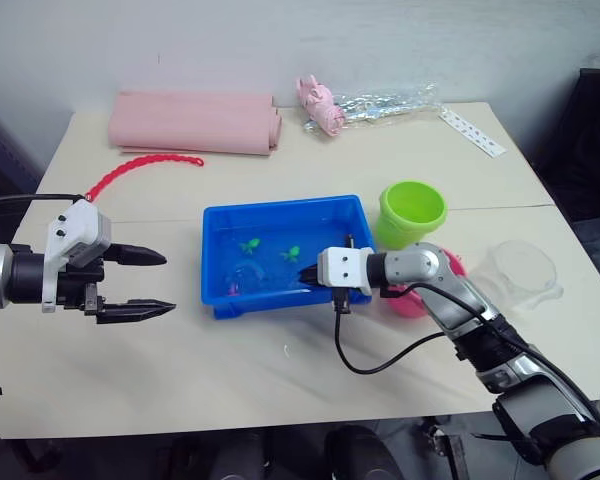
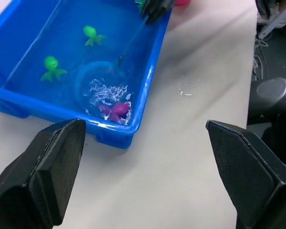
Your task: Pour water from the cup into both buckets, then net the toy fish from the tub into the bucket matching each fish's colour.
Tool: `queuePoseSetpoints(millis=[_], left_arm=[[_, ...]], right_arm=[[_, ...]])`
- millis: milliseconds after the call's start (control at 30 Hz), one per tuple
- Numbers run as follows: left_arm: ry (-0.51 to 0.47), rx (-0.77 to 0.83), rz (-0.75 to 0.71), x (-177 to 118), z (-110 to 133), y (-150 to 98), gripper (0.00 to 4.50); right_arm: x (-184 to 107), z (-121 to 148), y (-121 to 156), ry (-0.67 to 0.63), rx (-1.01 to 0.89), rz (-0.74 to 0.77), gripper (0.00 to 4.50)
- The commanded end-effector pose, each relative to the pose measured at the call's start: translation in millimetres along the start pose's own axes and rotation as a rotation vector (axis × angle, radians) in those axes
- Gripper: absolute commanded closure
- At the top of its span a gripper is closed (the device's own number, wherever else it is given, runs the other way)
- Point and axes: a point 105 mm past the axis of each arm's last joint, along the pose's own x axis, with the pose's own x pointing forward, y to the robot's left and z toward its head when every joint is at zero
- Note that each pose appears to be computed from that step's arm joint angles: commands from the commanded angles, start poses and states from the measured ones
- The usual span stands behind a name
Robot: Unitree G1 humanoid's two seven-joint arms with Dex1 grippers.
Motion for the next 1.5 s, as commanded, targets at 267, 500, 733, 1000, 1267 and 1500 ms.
queuePoseSetpoints(millis=[267, 500, 733, 1000, 1267, 1500], left_arm=[[-0.031, 0.028, 0.051, -6, 8, 8, 0.07], [0.004, 0.018, 0.058, -10, -5, 16, 0.07], [-0.109, 0.042, -0.011, 6, 20, 14, 0.07], [-0.255, 0.058, -0.207, 51, 59, 9, 0.07], [-0.344, 0.136, -0.388, 90, 87, 10, 0.07], [-0.378, 0.197, -0.551, 122, 106, 7, 0.07]], right_arm=[[-11, 7, -10, -0.049, 0.239, 0.0, 4.5], [-19, -6, -19, -0.022, 0.382, -0.044, 4.5], [-46, 7, -31, -0.065, 0.434, -0.109, 4.5], [-130, 32, -35, -0.05, 0.419, -0.314, 4.5], [-201, 37, -8, 0.094, 0.44, -0.522, 4.5], [-263, 35, 30, 0.32, 0.422, -0.75, 4.5]])
